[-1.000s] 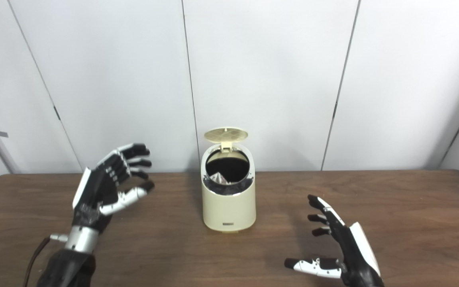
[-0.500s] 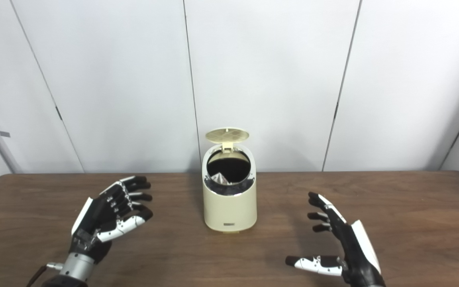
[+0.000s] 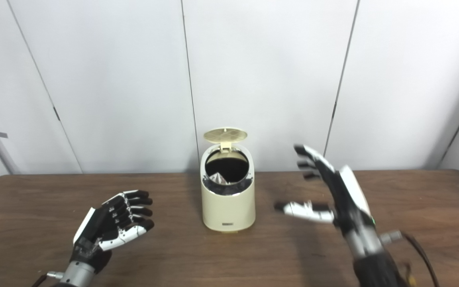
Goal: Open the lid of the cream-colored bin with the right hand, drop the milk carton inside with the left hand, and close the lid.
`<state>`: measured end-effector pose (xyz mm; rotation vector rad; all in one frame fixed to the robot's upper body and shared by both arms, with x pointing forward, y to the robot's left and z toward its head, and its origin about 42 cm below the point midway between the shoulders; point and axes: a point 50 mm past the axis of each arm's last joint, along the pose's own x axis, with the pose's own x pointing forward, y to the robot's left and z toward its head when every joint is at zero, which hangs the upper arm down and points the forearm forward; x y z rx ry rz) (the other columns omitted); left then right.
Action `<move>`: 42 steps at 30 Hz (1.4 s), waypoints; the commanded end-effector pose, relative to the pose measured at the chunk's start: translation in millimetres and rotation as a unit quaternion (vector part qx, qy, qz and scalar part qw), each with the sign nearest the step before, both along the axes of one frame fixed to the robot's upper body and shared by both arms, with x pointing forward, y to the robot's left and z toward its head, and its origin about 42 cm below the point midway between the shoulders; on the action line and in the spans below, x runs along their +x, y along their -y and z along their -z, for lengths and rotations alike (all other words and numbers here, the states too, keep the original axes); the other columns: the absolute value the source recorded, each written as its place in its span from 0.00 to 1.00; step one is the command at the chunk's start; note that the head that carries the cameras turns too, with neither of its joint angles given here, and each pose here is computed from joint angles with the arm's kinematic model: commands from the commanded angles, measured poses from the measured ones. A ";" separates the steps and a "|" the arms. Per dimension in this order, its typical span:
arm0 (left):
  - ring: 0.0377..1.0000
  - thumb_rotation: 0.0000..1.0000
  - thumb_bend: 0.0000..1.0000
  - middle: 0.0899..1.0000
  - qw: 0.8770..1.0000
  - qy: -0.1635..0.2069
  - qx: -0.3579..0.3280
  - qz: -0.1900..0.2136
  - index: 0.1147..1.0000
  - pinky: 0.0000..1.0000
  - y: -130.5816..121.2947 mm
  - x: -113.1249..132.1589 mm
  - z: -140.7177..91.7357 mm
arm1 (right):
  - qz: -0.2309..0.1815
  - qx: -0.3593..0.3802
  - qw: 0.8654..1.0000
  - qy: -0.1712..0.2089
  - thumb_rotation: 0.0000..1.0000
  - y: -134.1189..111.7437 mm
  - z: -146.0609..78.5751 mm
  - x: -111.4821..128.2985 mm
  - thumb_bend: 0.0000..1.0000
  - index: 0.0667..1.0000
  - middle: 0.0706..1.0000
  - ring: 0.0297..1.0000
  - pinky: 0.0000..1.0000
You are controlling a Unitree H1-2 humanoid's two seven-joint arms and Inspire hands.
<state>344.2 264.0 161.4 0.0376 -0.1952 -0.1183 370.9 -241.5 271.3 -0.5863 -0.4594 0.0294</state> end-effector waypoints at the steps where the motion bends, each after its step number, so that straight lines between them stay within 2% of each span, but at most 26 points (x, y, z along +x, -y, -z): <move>1: 0.56 0.06 0.71 0.63 0.999 0.033 0.012 -0.003 0.63 0.49 -2.4 4.5 -9.8 | -0.020 -0.007 0.999 0.045 0.55 -12.2 -38.1 10.8 0.73 0.81 0.86 0.78 0.66; 6: 0.56 0.04 0.69 0.62 0.999 0.040 0.010 0.005 0.63 0.49 -1.7 7.2 -7.0 | -0.042 -0.044 0.996 0.059 0.58 -36.2 -71.2 30.6 0.73 0.81 0.84 0.78 0.63; 9: 0.57 0.04 0.69 0.63 0.999 0.040 0.003 0.010 0.63 0.49 -0.3 7.8 -6.5 | -0.050 -0.063 0.996 0.048 0.56 -47.6 -83.2 42.0 0.74 0.82 0.85 0.80 0.67; 13: 0.57 0.07 0.70 0.63 0.999 0.042 0.000 0.009 0.64 0.49 1.6 8.0 -5.6 | -0.059 -0.109 0.991 0.045 0.60 -55.4 -92.8 52.4 0.72 0.85 0.87 0.82 0.69; 17: 0.57 0.06 0.70 0.62 0.999 0.043 0.002 0.006 0.64 0.49 2.8 8.4 -4.6 | -0.071 -0.170 0.982 0.034 0.62 -63.2 -102.7 63.3 0.71 0.87 0.90 0.90 0.83; 28: 0.57 0.05 0.69 0.62 0.999 0.043 0.005 0.005 0.65 0.48 3.4 8.0 -5.1 | -0.120 -0.225 0.967 0.021 0.64 -70.8 -104.1 60.9 0.71 0.85 0.88 0.94 0.85; 33: 0.57 0.02 0.68 0.62 0.999 0.042 0.009 0.000 0.64 0.48 3.0 7.4 -5.1 | -0.132 -0.239 0.962 0.028 0.66 -65.9 -98.9 54.2 0.75 0.83 0.88 0.99 0.89; 42: 0.58 0.03 0.68 0.62 0.999 0.041 0.005 0.001 0.64 0.49 4.1 7.9 -5.1 | -0.139 -0.267 0.953 0.031 0.69 -60.0 -95.7 40.9 0.76 0.82 0.86 1.00 0.88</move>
